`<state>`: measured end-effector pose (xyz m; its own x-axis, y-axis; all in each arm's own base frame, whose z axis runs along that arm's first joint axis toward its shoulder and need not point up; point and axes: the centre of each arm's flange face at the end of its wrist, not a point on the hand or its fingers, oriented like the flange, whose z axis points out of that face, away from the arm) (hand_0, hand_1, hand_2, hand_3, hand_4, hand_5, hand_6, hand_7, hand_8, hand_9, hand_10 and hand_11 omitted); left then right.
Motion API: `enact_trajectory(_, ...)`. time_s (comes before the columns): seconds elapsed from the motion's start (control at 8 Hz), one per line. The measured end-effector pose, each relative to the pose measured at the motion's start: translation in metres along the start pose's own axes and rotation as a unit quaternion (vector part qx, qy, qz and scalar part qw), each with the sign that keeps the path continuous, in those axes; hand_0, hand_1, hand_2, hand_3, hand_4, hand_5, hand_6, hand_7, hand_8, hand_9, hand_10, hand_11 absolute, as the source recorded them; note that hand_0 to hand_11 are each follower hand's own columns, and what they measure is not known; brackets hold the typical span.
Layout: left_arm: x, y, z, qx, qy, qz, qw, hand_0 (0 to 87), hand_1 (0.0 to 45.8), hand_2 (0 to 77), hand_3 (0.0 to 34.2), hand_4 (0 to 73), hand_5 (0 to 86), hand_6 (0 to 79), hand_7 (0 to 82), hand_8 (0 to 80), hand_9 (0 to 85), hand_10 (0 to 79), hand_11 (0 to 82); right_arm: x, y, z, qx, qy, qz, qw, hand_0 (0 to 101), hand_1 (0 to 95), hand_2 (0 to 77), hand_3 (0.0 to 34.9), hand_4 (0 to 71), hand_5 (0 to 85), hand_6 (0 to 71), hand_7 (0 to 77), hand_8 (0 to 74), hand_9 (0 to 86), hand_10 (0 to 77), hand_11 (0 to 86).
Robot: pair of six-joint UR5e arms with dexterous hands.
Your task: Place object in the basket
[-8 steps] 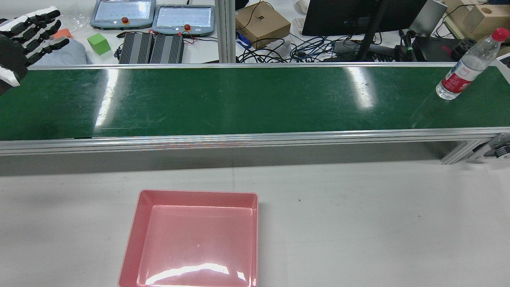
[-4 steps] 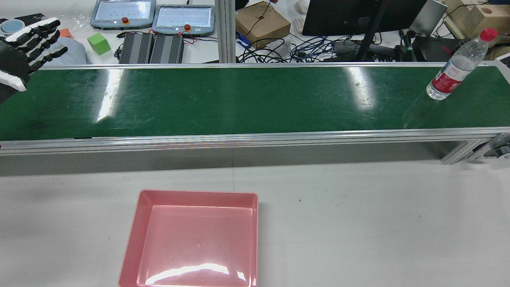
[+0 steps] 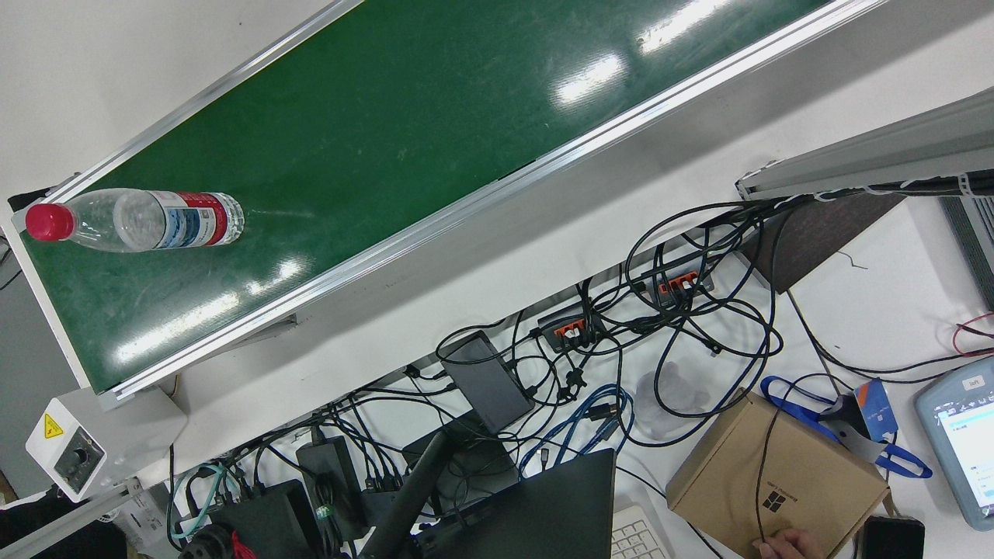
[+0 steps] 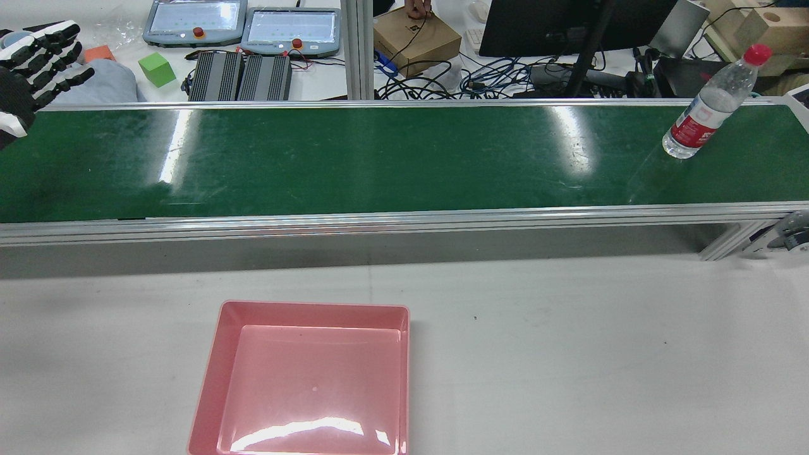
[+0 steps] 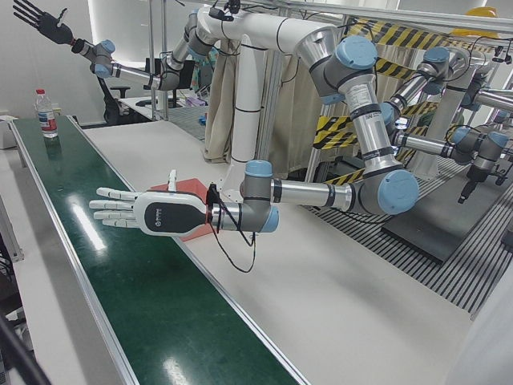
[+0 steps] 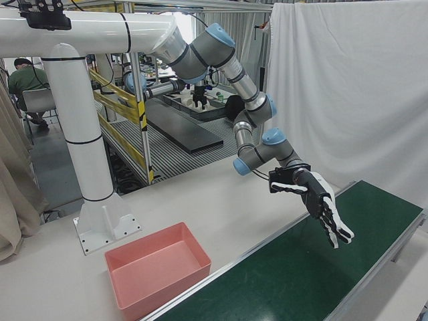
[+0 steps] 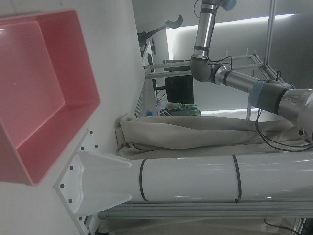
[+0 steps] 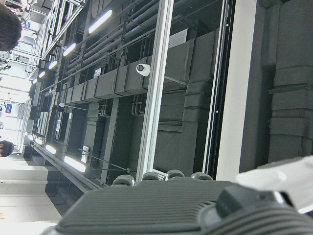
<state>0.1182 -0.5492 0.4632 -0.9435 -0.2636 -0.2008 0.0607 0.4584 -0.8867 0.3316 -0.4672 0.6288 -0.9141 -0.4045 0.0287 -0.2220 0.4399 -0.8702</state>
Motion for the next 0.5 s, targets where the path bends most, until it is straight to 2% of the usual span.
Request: enact_trajectory(0.5, 0.0018, -0.0018, -0.0014, 0.003, 0.001, 0.0, 1.0, 51.3, 7.1, 0.5, 0.3, 7.6, 11.4, 1.6, 0.5, 0.5, 0.5, 4.9, 9.3, 0.0, 0.0, 0.0, 0.0, 0.0, 0.0, 1.0, 0, 0.0, 1.1, 0.1, 0.5, 0.0, 0.0, 0.5, 0.0, 0.0, 0.5, 0.0)
